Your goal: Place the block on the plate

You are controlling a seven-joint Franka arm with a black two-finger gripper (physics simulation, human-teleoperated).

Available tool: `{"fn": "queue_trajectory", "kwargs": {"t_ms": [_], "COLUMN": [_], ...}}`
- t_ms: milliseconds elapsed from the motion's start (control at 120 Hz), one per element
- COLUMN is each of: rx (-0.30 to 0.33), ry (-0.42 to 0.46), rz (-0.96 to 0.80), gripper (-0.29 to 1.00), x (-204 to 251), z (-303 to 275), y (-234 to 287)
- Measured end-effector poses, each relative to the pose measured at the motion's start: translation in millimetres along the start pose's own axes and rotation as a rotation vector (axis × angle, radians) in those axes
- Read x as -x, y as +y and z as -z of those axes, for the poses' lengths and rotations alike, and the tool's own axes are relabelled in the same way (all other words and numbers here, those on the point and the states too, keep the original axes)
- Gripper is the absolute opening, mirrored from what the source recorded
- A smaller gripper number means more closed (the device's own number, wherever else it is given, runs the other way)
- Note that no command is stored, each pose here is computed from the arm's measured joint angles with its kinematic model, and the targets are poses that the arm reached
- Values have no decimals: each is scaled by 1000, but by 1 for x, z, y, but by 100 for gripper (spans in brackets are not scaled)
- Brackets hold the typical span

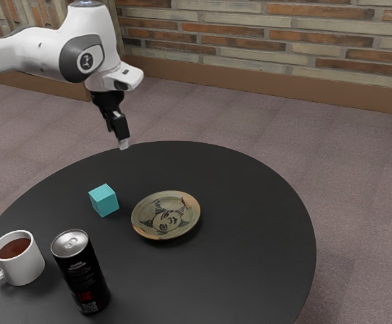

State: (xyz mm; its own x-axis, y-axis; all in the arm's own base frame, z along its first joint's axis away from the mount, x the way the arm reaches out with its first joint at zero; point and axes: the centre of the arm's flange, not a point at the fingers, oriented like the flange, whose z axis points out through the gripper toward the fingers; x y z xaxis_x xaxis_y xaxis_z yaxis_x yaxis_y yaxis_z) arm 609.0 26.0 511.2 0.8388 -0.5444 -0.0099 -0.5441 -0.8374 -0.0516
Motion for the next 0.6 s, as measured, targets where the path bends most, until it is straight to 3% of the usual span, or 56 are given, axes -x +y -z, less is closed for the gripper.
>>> {"fn": "queue_trajectory", "kwargs": {"t_ms": [233, 458, 600], "rx": [4, 74, 138], "ry": [-44, -161, -186], "rz": [-17, 79, 138], "gripper": [70, 70, 70], "x": [-1, 22, 36], "z": [-16, -96, -140], "y": [1, -48, -70]}}
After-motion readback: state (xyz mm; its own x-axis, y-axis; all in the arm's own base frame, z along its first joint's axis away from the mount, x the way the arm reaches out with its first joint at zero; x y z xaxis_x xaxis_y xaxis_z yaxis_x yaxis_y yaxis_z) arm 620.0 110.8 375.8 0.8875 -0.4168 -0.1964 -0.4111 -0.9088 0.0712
